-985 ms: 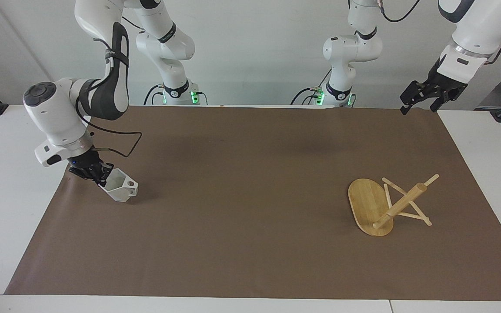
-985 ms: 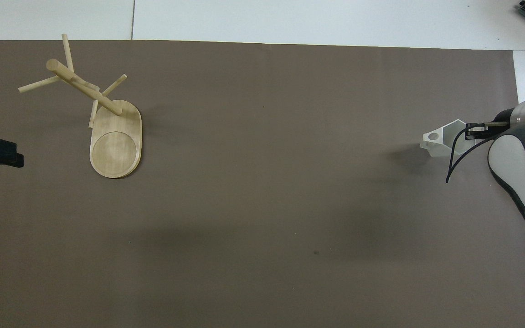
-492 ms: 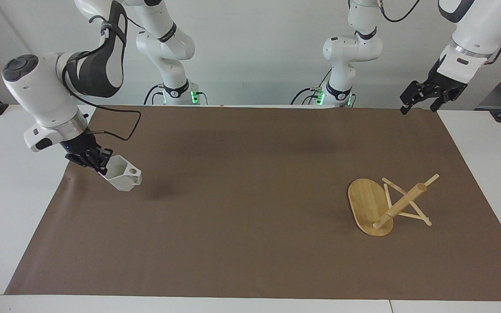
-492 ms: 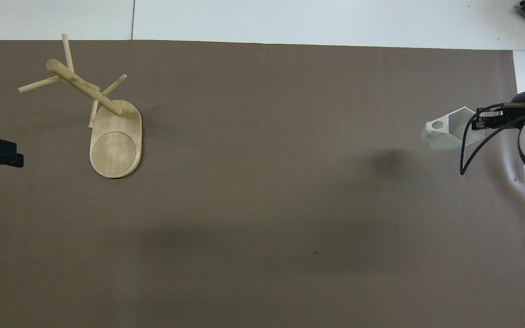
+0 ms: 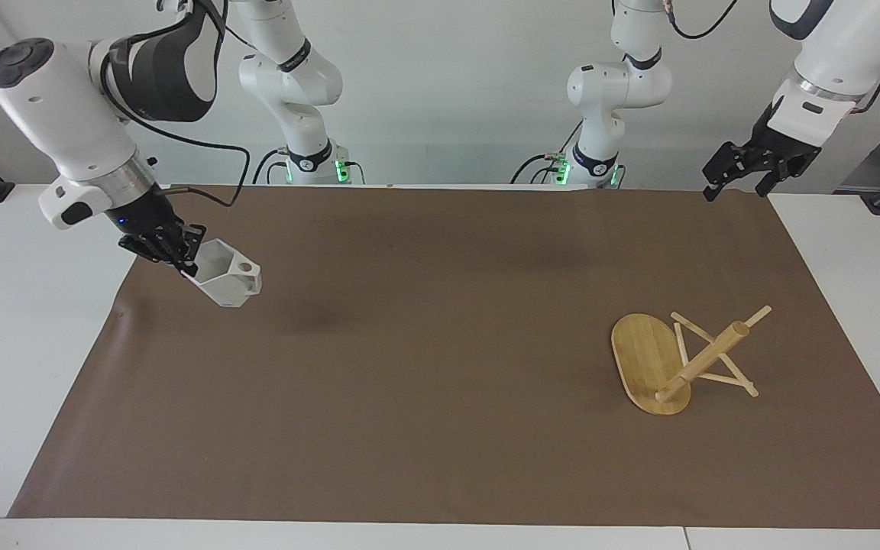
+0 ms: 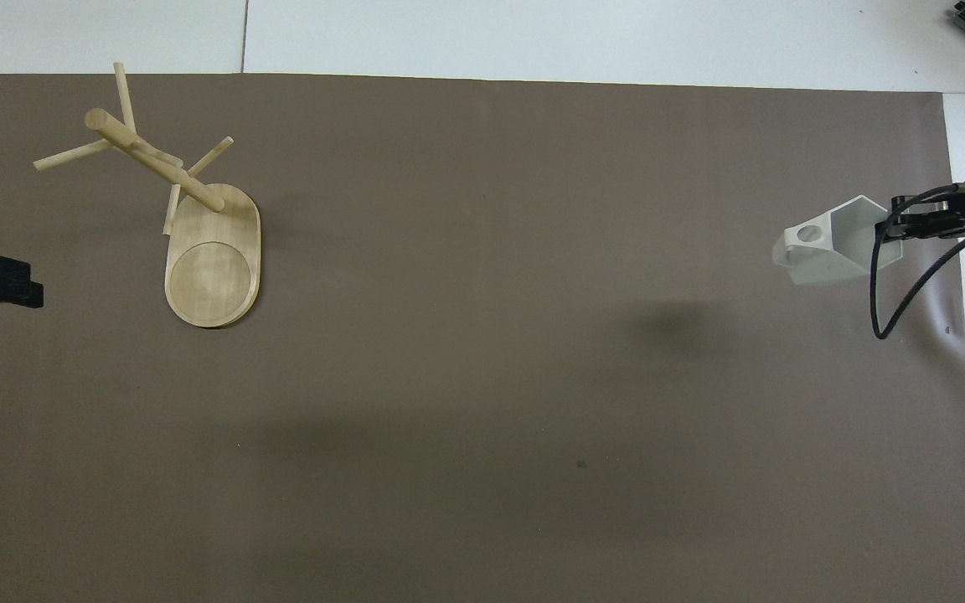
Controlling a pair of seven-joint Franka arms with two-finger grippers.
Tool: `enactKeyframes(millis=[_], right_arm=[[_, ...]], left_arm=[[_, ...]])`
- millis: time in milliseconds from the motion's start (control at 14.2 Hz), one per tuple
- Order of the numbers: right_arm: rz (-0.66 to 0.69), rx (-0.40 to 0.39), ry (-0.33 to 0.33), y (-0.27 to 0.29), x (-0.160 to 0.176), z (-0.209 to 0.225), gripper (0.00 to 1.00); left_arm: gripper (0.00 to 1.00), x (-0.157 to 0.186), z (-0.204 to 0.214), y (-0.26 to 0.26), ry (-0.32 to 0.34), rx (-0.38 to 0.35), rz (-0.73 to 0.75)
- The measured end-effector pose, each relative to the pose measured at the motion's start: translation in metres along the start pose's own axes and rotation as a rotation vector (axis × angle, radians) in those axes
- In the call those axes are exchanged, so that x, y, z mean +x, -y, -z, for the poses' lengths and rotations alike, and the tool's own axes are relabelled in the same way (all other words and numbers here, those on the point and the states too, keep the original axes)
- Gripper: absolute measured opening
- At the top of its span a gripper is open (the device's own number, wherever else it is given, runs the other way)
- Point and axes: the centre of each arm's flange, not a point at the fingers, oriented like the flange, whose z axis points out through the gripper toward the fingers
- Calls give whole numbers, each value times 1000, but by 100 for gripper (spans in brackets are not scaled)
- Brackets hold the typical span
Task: Hang cup on rack
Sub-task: 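Lift the white cup by its handle with the right gripper, then carry the cup toward the rack while the left gripper reaches in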
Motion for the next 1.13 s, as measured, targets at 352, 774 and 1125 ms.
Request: enactKeyframes(millis=[352, 774, 1125], right_arm=[[1, 163, -16, 33, -11, 22, 5], [42, 322, -5, 87, -15, 25, 5], [-16, 479, 43, 145, -22, 26, 5]], left_arm=[[100, -1, 0, -10, -1, 2, -19], [100, -6, -4, -23, 11, -9, 76], [100, -32, -21, -50, 143, -95, 373]])
